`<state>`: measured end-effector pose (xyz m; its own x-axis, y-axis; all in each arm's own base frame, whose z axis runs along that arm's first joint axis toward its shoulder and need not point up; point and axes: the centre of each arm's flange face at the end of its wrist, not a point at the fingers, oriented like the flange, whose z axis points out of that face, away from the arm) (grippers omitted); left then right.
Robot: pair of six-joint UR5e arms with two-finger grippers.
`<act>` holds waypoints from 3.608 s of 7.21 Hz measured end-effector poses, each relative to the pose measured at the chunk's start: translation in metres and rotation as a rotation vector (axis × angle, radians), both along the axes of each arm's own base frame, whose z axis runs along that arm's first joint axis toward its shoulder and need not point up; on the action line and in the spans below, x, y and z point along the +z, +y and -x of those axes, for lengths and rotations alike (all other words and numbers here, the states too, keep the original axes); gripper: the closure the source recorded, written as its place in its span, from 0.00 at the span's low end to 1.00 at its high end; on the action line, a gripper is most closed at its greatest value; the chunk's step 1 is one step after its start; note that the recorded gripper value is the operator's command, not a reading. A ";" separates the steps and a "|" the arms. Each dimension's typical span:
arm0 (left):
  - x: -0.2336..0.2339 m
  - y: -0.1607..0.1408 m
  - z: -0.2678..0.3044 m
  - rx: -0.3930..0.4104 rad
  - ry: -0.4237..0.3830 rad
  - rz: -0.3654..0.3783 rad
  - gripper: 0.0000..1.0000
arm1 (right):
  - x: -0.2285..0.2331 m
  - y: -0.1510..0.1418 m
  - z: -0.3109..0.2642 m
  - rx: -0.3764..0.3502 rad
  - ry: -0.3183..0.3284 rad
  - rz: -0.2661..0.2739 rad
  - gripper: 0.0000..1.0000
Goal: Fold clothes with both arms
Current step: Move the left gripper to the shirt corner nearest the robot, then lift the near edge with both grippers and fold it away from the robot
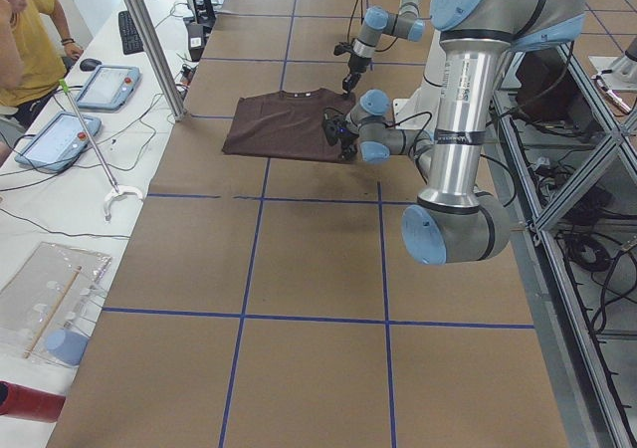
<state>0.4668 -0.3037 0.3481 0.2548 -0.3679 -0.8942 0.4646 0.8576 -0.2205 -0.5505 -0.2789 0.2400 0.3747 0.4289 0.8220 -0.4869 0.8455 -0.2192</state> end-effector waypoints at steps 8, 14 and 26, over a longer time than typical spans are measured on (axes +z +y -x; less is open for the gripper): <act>0.018 0.030 -0.028 0.048 -0.033 0.022 0.65 | -0.001 0.001 0.002 -0.001 -0.002 -0.001 1.00; -0.011 0.038 -0.015 0.055 -0.008 0.024 1.00 | -0.011 0.004 -0.008 0.005 -0.030 -0.004 1.00; -0.149 -0.034 0.013 -0.065 -0.058 -0.007 0.89 | -0.042 -0.112 -0.062 0.144 0.099 0.035 0.63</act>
<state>0.4534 -0.3379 0.1993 0.2820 -0.3792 -0.8813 0.5315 0.8265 -0.1856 -0.4881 -0.3912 0.1975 0.3860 0.5118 0.7675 -0.6229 0.7583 -0.1924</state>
